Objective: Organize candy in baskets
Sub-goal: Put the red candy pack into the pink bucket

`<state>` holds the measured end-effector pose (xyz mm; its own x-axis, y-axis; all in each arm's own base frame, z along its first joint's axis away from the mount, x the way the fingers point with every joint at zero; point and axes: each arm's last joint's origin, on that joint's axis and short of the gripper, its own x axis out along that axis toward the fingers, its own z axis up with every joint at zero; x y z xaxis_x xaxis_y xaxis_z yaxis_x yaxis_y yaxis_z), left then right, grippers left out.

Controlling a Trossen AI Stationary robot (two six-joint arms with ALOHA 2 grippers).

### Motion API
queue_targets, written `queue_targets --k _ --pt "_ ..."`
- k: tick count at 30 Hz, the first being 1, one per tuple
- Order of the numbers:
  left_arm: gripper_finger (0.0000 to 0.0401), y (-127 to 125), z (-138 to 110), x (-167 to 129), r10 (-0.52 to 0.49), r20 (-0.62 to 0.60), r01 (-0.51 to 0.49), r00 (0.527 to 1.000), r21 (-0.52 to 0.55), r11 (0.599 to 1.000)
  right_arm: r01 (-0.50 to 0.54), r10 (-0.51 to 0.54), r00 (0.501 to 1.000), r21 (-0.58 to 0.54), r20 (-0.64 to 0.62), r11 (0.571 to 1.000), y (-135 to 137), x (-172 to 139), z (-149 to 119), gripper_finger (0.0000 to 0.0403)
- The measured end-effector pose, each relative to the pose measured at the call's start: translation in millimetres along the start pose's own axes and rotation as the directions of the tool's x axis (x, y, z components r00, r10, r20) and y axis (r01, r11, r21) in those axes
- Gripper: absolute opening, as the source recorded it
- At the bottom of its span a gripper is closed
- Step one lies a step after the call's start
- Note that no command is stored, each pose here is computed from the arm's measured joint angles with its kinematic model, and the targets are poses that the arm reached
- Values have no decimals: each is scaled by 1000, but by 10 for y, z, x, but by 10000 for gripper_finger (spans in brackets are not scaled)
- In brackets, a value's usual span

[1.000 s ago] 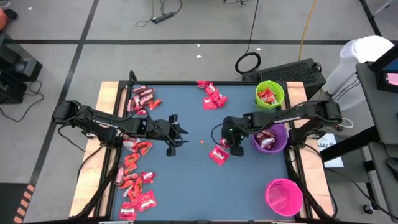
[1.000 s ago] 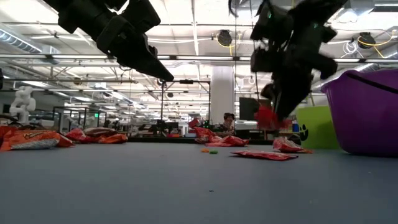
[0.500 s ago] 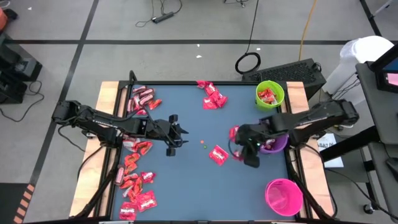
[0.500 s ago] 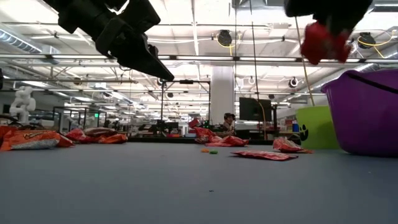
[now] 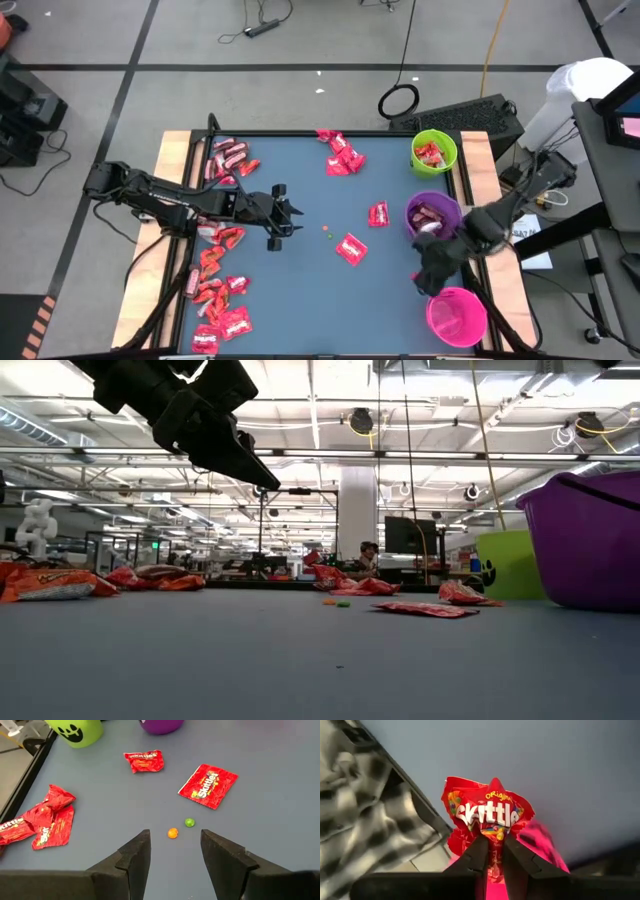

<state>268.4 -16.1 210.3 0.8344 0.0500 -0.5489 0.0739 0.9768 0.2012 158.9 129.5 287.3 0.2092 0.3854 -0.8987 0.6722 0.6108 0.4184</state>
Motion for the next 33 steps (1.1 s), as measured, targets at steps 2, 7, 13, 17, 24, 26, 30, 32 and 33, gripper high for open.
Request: queue_targets --k 2,7,13,17,24,26,30,32,33 --pt "180 0 0 0 0 0 0 1000 0 1000 59 -58 998 36 -23 998 -21 50 -113 33" --pt "180 0 0 0 0 0 0 1000 19 1000 140 -131 988 120 -80 983 1 211 -401 33" --pt "180 0 0 0 0 0 0 1000 19 1000 202 -186 977 173 -108 964 26 406 -688 35" --pt "180 0 0 0 0 0 0 1000 19 1000 231 -211 971 218 -113 948 25 476 -761 56" --pt "180 0 -1 0 0 -1 0 1000 19 1000 113 -78 988 284 -133 952 81 338 -733 127" --pt "180 0 -1 0 0 -1 0 1000 20 1000 62 -27 993 320 -112 945 89 267 -701 140" --pt "180 0 0 0 0 0 0 1000 20 1000 -70 51 996 258 78 964 75 147 -569 155" --pt "180 0 0 0 0 0 0 1000 20 1000 -100 65 973 152 221 983 71 119 -466 157" --pt "180 0 0 0 0 0 0 1000 20 1000 -100 71 955 88 288 991 77 112 -416 157"
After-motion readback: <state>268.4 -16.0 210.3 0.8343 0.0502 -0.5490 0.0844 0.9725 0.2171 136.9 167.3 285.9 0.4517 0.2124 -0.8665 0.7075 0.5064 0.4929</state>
